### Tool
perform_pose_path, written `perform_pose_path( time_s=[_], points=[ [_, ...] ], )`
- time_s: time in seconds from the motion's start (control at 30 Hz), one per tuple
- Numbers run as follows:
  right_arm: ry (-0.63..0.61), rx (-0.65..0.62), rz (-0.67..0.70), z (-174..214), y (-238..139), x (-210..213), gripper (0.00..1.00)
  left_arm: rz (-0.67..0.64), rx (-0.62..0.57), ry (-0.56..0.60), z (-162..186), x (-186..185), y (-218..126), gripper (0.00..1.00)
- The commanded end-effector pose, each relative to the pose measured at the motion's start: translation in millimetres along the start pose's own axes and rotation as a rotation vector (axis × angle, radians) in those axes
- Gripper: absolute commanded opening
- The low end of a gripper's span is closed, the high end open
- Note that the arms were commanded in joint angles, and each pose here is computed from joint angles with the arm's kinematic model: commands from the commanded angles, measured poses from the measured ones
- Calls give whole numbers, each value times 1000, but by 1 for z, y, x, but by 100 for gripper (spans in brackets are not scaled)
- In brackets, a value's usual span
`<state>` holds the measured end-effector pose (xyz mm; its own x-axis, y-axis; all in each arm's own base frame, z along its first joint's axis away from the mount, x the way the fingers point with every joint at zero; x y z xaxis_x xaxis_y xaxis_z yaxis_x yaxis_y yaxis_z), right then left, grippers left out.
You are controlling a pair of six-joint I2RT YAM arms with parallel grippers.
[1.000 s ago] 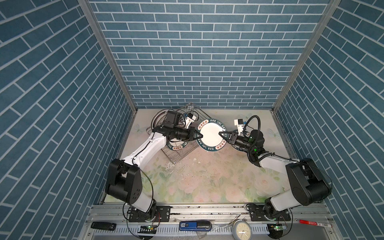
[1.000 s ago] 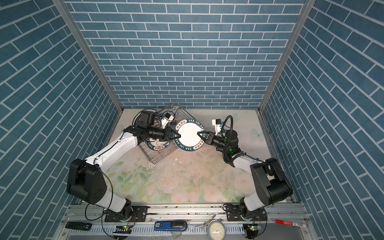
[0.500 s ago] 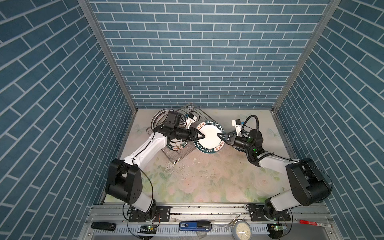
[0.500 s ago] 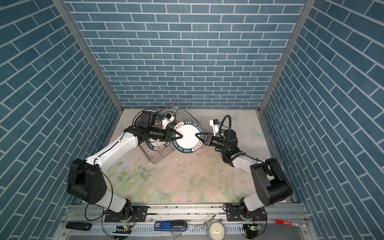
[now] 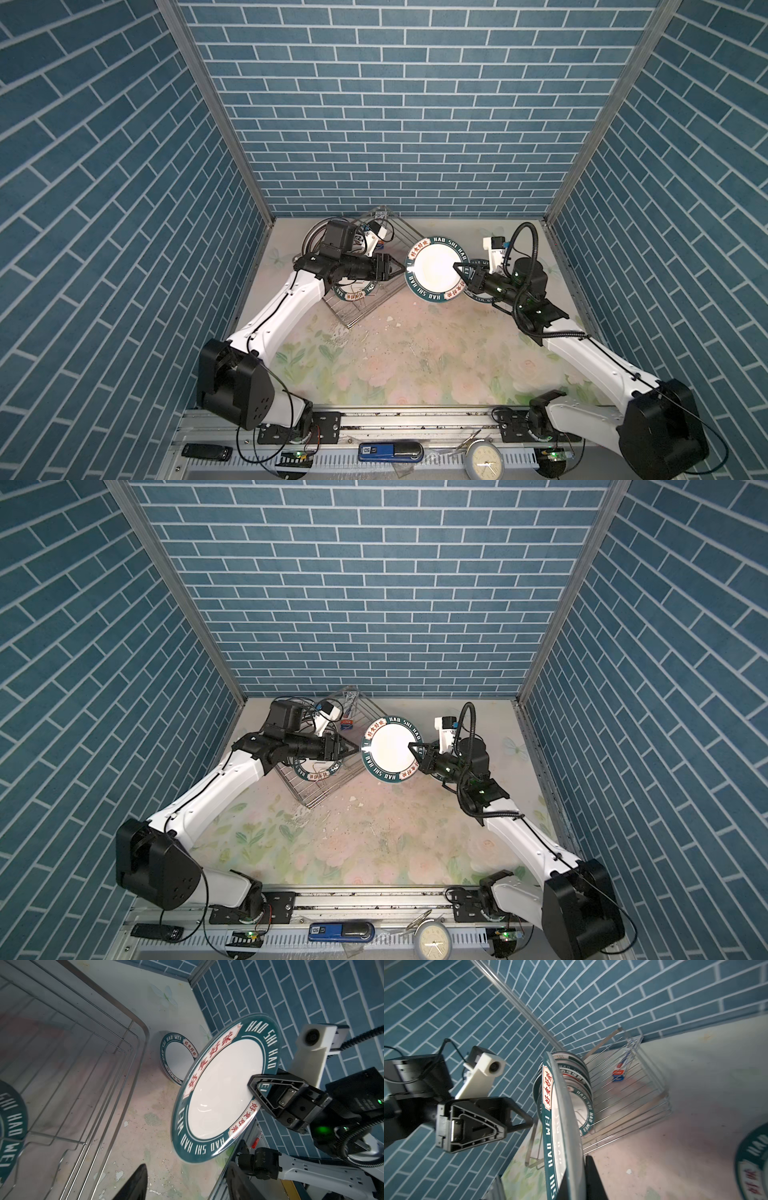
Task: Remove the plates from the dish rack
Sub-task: 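Close the right gripper on the plate's rim and open the left gripper, then carry the plate with the right gripper while the left gripper returns to the rack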
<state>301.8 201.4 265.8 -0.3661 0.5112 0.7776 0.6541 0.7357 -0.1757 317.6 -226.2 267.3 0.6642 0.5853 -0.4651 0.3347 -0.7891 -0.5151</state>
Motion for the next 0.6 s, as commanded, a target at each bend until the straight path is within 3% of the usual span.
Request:
perform_pose_path(
  time_s=[0.0,0.03,0.07,0.2,0.4,0.57],
  points=[
    [-99,-180,205,-32,-25,-16,0,-221,5,58,-3,19,-22,63],
    [-105,-223,247,-37,-33,-21,0,-271,9,63,-3,24,-28,66],
    [-113,-267,287,-42,-41,-24,0,-309,6,66,-3,27,-33,98],
    [-114,-402,459,-57,-72,-43,0,-420,-9,93,-4,34,-49,99],
    [-10,-589,783,-68,-122,-89,0,-492,-9,86,-4,43,-56,99],
    [94,-659,903,-65,-135,-125,0,-513,15,82,-3,47,-58,99]
  ],
)
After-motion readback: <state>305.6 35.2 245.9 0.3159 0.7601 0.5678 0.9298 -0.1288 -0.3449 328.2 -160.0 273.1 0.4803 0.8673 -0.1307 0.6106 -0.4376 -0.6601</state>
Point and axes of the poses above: each gripper's point midway between its finger pads, its own y axis out along the fingers, its own x axis along the line the jaws close on, z = x × y, the point moved 2 cm from there along -y, back along the fingers, and after that the axes turned 15 degrees about y, right-handed, at the moved point
